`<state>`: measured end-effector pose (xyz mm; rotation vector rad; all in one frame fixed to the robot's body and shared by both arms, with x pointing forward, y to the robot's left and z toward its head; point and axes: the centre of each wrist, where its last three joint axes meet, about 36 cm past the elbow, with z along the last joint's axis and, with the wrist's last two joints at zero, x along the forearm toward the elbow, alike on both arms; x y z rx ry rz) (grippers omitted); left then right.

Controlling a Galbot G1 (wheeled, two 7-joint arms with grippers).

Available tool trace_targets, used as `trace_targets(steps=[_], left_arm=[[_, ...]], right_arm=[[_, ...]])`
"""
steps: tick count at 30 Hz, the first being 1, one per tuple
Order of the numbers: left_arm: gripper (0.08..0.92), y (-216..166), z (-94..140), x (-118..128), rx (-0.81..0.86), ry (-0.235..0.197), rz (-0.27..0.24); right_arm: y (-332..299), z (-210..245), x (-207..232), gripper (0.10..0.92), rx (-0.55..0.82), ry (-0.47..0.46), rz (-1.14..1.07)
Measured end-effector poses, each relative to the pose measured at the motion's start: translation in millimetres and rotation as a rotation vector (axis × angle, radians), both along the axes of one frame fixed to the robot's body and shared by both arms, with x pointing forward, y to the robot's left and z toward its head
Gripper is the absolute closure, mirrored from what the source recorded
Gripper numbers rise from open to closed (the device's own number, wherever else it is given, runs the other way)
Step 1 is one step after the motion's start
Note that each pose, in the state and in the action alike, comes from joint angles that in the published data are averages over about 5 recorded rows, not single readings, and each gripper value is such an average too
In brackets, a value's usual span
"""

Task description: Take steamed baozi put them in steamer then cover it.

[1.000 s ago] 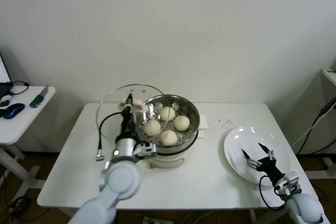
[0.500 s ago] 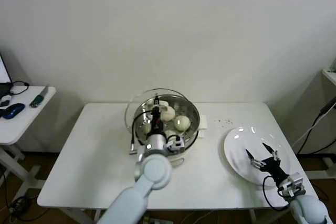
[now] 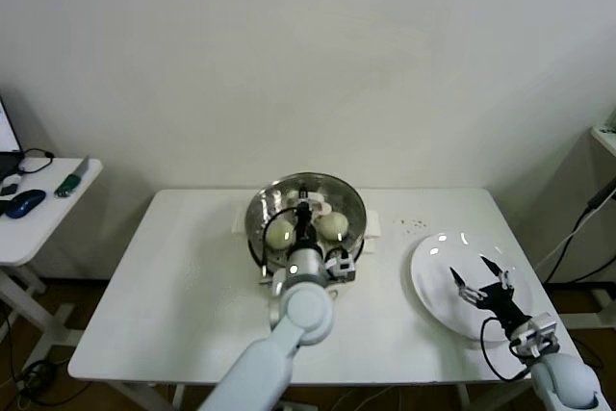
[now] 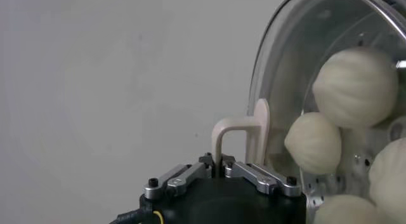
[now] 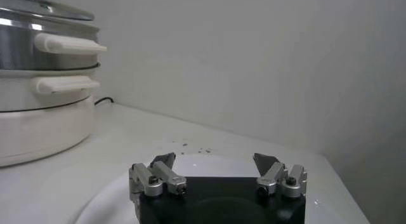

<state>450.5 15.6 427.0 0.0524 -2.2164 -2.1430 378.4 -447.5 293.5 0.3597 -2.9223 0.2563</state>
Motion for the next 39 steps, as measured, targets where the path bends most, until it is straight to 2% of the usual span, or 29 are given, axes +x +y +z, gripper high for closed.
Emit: trace_targets(steps=[28, 31, 39], left_arm=[[0.847, -4, -14, 8, 0.03, 0.004, 0.006], [0.809, -4, -13, 7, 0.029, 0.004, 0.004], [0.584, 3, -8, 0, 0.016, 0.016, -0.005]], right_arm=[[2, -2, 1, 0.2, 0.008, -0.007, 0.005], [2, -1, 1, 0.2, 0.007, -0.007, 0.006], [0, -1, 1, 0.2, 0.002, -0.004, 0.008]])
